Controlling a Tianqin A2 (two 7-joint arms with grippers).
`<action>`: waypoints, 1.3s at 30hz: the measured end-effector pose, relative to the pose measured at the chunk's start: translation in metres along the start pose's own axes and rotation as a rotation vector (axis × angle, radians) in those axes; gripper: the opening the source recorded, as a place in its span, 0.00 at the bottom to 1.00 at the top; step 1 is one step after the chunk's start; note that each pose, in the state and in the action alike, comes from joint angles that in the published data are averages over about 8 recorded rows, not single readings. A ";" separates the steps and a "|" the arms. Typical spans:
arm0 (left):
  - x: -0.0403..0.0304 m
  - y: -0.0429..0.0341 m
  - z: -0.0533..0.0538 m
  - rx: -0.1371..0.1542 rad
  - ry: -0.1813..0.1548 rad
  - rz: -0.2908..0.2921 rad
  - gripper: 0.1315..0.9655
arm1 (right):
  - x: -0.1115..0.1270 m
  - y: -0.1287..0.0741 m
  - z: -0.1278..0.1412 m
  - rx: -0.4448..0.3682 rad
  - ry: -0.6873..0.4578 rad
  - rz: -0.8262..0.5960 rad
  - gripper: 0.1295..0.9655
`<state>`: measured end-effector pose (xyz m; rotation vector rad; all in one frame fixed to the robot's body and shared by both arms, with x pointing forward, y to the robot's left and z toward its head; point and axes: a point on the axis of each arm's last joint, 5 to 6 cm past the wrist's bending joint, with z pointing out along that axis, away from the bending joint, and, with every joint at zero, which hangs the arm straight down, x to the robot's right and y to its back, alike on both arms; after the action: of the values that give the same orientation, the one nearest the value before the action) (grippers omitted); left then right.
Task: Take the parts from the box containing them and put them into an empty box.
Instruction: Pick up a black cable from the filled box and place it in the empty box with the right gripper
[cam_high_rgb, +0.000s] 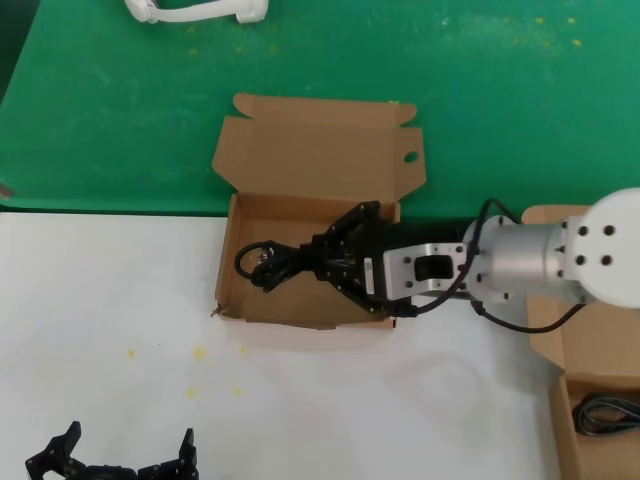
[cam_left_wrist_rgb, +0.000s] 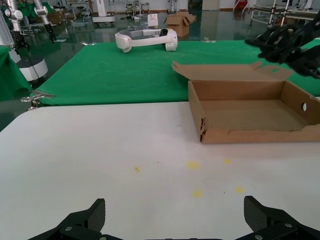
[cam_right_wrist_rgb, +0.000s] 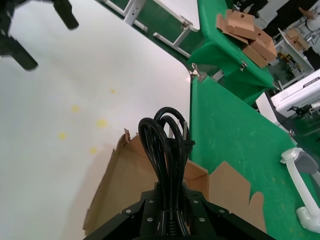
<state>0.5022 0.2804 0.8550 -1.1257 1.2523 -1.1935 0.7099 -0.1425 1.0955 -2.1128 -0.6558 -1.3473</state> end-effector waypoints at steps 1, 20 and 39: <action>0.0000 0.0000 0.000 0.000 0.000 0.000 1.00 | -0.001 0.001 0.004 0.000 0.002 -0.007 0.11; 0.0000 0.0000 0.000 0.000 0.000 0.001 1.00 | -0.011 0.033 0.060 -0.064 0.088 -0.020 0.11; 0.0000 0.0000 0.000 0.000 0.000 0.001 1.00 | -0.013 0.037 0.061 -0.075 0.111 0.059 0.19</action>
<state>0.5022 0.2804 0.8550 -1.1251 1.2527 -1.1928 0.7688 -0.1301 1.0551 -2.0808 -0.5014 -1.4651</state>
